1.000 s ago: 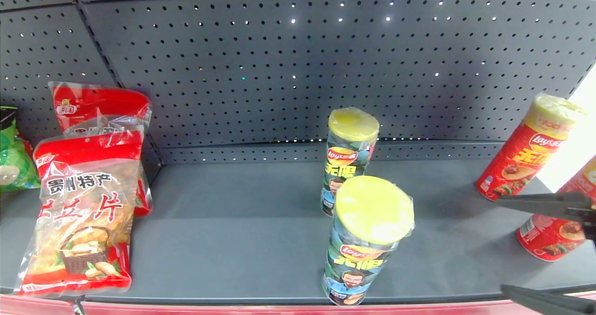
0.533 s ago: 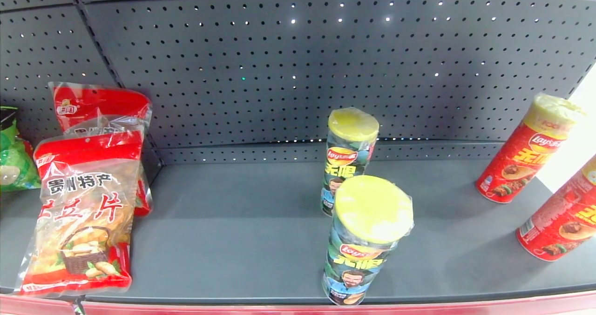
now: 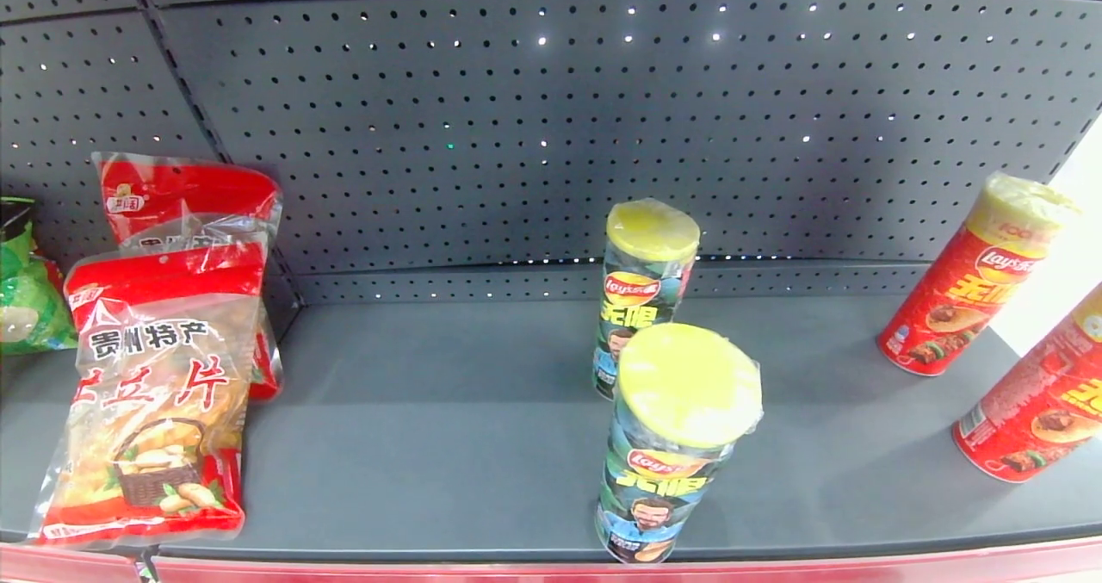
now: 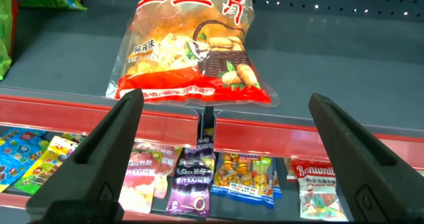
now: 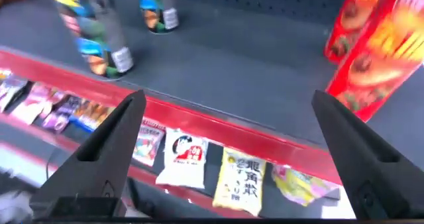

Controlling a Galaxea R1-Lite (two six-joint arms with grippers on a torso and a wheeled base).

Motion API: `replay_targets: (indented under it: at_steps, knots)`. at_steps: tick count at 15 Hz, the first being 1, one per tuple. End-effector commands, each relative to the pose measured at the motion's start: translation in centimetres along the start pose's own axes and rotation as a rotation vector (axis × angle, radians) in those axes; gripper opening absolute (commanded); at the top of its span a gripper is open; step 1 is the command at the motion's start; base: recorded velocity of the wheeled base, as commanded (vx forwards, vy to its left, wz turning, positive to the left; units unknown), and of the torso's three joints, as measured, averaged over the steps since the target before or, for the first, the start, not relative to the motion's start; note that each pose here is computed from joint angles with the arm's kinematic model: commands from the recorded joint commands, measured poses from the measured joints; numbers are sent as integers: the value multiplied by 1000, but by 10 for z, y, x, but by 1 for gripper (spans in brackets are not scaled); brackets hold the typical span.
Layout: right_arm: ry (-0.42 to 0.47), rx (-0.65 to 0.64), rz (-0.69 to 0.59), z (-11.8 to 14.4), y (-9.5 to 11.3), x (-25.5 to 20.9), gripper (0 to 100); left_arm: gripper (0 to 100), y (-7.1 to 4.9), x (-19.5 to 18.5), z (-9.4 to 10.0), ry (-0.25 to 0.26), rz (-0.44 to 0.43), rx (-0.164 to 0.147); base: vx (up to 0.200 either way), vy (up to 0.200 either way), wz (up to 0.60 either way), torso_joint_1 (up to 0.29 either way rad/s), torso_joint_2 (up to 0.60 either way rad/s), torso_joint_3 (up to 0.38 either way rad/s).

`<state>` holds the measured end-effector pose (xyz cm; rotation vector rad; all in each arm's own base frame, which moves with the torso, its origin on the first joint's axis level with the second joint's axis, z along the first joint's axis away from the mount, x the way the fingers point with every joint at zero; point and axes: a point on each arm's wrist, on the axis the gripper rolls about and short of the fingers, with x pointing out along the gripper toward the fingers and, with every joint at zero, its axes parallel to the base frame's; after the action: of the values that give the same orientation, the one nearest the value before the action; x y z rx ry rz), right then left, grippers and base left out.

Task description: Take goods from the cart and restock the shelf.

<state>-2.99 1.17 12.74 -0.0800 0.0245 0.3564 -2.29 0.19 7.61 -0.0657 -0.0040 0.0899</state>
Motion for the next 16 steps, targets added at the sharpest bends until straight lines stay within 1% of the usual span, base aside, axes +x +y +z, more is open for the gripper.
replay_targets:
  at_steps: [1,3,5,7,8,11,14,15,16]
  knots:
    - [19,43,-19,-43,-2,13,100,100,0,0,0,-1,0,0,0,0,0,0,0,0]
    - [13,39,-55,-44,-3,13,100,100,0,0,0,-1,0,0,0,0,0,0,0,0]
    - [9,31,-163,-44,-6,14,100,100,0,0,0,-1,0,0,0,0,0,0,0,0]
    - [12,13,-201,-44,-7,14,100,100,0,0,0,-1,0,0,0,0,0,0,0,0]
    - [17,-19,-216,-44,-7,14,100,100,0,0,0,-1,0,0,0,0,0,0,0,0]
    - [22,11,-227,-45,-8,14,100,100,0,0,0,-1,0,0,0,0,0,0,0,0]
    - [-22,110,-199,-45,-7,11,100,100,0,0,0,-1,0,0,0,0,0,0,0,0]
    - [-28,124,-207,-45,-7,11,100,100,0,0,0,-1,0,0,0,0,0,0,0,0]
    - [-35,111,-206,-45,-7,10,100,100,0,0,0,-1,0,0,0,0,0,0,0,0]
